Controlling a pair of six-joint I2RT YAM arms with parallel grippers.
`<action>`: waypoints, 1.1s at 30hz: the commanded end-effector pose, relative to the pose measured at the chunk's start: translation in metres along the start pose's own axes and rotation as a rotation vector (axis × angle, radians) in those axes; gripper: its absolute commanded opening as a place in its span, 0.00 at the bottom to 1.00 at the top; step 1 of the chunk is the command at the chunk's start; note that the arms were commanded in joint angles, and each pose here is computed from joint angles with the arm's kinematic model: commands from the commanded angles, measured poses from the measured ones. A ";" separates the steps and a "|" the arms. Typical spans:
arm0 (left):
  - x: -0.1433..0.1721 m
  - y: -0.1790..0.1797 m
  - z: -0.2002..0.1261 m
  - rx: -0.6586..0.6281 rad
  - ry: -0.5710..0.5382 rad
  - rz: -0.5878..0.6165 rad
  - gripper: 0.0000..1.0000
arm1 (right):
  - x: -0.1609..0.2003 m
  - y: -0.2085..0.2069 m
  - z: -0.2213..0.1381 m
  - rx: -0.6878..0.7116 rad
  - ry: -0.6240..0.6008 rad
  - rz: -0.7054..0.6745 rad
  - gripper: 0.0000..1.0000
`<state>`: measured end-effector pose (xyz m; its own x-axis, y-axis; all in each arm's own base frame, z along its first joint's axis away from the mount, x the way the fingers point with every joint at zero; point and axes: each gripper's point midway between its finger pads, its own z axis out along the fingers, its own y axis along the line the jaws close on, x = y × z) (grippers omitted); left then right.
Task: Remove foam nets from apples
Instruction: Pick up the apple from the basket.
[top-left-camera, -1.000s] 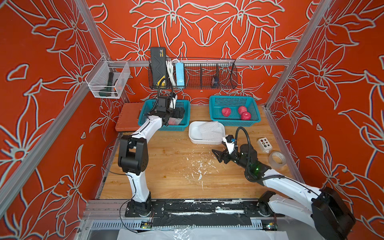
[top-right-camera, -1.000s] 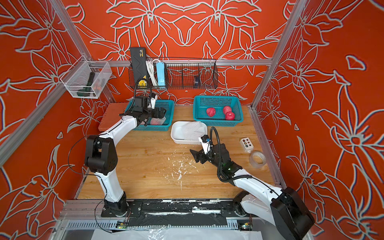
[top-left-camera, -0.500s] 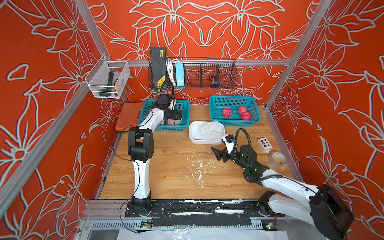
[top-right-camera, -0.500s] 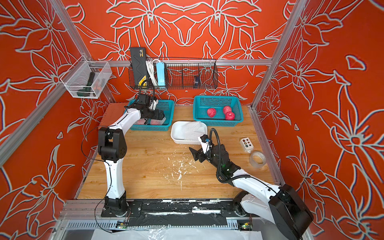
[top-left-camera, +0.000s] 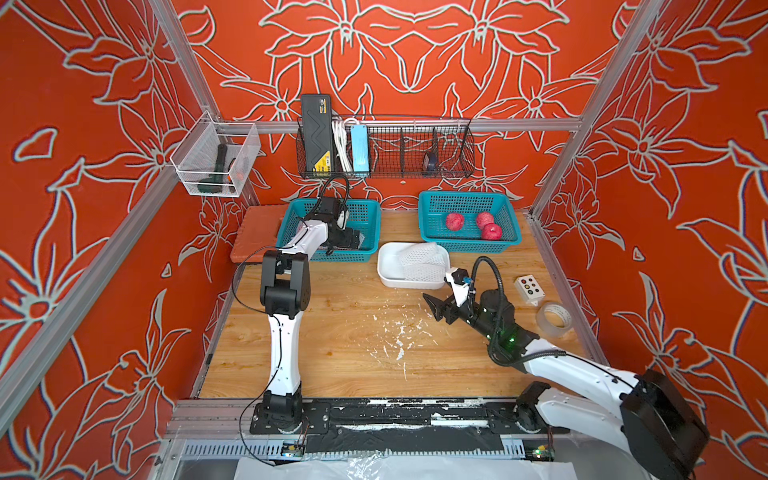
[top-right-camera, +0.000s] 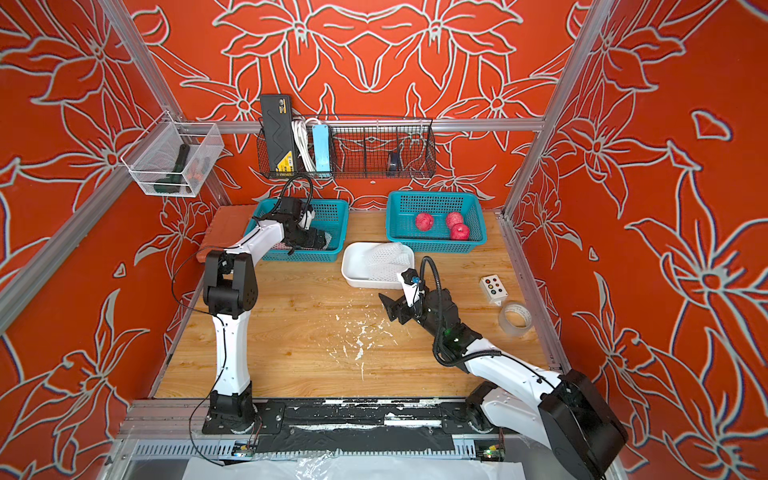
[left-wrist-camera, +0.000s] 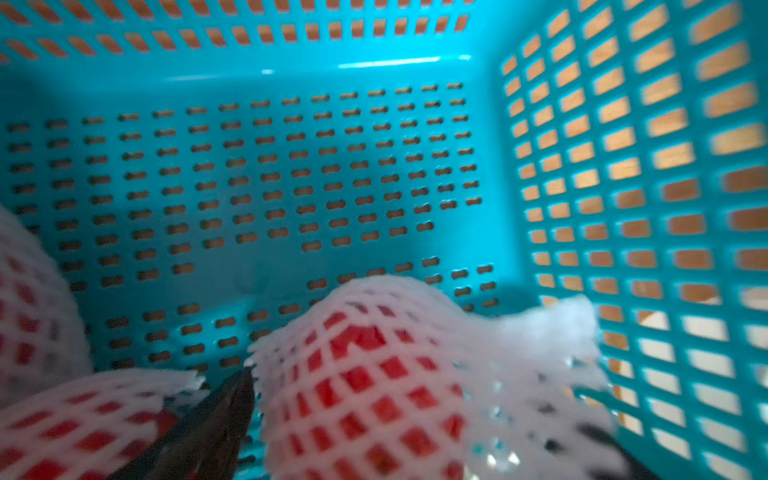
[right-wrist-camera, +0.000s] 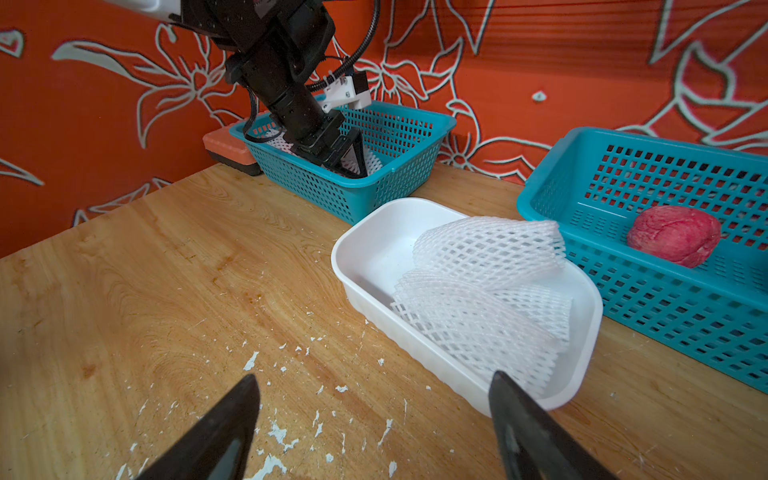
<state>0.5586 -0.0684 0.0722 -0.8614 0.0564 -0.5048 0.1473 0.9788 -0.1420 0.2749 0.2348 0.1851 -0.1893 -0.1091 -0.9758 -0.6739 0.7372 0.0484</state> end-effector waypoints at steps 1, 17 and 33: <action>0.005 0.001 0.011 0.012 0.028 -0.006 0.97 | -0.004 -0.001 -0.003 0.016 -0.022 -0.001 0.87; -0.010 -0.003 -0.002 0.024 -0.059 -0.004 0.75 | -0.004 -0.003 -0.003 0.026 -0.023 0.005 0.86; -0.018 -0.007 -0.017 0.029 -0.110 0.008 0.57 | -0.006 -0.002 -0.004 0.023 -0.022 0.019 0.87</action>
<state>0.5605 -0.0720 0.0642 -0.8435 0.0392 -0.5356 0.1494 0.9751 -0.1639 0.2763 0.2312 0.1907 -0.1810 -0.0932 -0.9791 -0.6575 0.7518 0.0500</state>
